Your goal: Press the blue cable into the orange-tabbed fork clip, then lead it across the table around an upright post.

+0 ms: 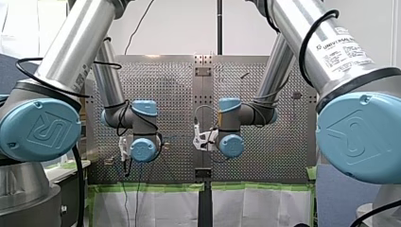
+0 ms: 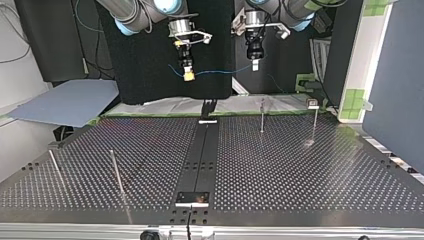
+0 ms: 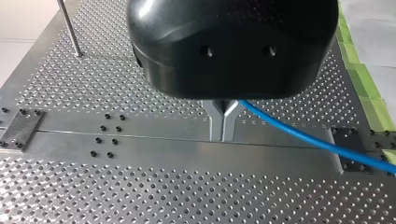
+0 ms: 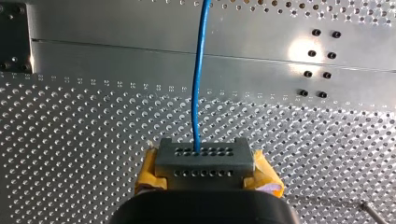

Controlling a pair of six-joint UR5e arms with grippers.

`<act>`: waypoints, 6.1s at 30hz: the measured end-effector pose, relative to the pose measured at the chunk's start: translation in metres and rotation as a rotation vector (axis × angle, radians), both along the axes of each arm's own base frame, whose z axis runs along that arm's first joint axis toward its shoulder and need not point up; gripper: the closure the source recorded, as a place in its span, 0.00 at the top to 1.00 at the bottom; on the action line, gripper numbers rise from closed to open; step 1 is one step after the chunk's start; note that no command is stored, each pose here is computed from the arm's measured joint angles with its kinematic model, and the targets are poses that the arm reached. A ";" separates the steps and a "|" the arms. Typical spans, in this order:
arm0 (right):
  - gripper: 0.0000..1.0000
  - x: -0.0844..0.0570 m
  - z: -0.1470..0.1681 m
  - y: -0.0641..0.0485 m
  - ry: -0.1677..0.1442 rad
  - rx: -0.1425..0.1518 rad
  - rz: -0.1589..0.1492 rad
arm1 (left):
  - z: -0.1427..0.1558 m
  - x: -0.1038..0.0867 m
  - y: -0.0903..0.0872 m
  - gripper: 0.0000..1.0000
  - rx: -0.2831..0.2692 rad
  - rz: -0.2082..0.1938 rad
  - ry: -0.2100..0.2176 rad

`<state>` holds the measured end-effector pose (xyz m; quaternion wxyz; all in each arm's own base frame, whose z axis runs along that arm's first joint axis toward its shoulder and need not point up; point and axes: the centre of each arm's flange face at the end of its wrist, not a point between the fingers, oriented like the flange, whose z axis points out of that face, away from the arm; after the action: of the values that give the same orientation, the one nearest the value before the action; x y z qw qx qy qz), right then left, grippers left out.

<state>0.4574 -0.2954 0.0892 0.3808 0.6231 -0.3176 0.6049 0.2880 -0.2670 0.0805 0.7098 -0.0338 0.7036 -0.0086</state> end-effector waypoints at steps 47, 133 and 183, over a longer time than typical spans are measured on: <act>0.00 0.018 -0.057 -0.009 0.146 0.102 -0.117 | -0.057 -0.010 0.018 0.00 0.081 0.053 0.132; 0.00 0.103 -0.067 -0.182 0.006 0.138 -0.064 | -0.114 0.172 0.114 0.00 -0.206 0.024 0.166; 0.00 0.064 -0.069 -0.221 0.032 0.142 -0.138 | -0.102 0.239 0.128 0.05 -0.229 -0.007 0.147</act>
<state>0.5216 -0.5166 0.0197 0.3813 0.6348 -0.3957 0.5431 0.5273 -0.1387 -0.0218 0.6479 -0.1126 0.7481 -0.0890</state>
